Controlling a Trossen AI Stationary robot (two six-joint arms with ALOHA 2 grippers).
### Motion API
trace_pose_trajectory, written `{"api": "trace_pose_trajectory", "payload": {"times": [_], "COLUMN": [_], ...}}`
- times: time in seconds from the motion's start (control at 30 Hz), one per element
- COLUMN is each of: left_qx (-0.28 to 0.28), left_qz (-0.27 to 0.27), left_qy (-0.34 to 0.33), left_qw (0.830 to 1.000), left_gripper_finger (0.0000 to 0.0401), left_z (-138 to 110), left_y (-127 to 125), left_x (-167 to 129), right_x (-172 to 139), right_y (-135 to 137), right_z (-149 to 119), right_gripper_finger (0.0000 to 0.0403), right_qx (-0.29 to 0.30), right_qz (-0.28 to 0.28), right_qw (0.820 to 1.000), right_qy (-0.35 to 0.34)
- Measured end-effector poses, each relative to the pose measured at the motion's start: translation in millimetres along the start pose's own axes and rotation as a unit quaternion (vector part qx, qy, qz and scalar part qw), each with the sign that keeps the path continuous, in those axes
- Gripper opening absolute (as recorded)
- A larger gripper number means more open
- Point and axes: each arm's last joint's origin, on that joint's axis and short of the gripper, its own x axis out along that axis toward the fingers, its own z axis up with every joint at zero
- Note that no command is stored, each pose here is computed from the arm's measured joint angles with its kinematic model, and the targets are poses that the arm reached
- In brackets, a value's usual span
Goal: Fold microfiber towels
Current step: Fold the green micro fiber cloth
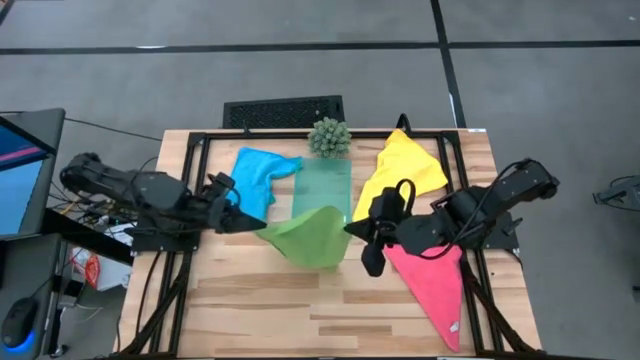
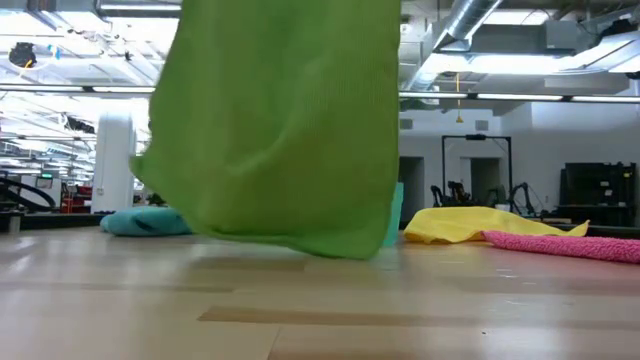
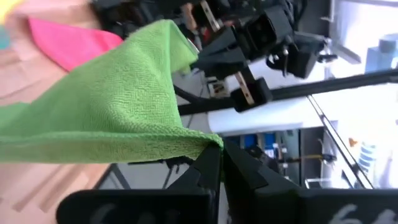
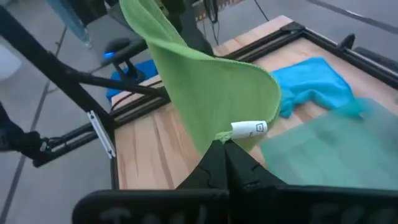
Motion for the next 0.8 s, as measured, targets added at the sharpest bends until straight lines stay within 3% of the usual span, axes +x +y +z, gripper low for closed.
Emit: {"api": "trace_pose_trajectory", "payload": {"times": [0.13, 0.3, 0.6, 0.7, 0.8], "left_qx": [0.009, 0.005, 0.039, 0.044, 0.044], "left_qz": [0.036, 0.14, 0.286, 0.292, 0.25], "left_qy": [0.016, 0.014, 0.034, 0.041, 0.034], "left_qw": [0.999, 0.99, 0.957, 0.955, 0.967], "left_gripper_finger": [0.0, 0.0, 0.0, 0.0, 0.0], "left_z": [-3, -6, -12, -14, -12], "left_y": [-10, 1, 28, 30, 19], "left_x": [-14, -27, -25, -20, -20], "right_x": [-2, -4, 26, 41, 41], "right_y": [10, 19, 29, 30, 26], "right_z": [3, -4, -29, -35, -26], "right_gripper_finger": [0.0, 0.0, 0.0, 0.0, 0.0], "right_qx": [-0.021, -0.026, -0.032, -0.035, -0.044], "right_qz": [-0.001, -0.011, -0.046, -0.053, -0.054], "right_qw": [1.0, 0.998, 0.993, 0.99, 0.99], "right_qy": [0.016, 0.049, 0.106, 0.126, 0.122]}}
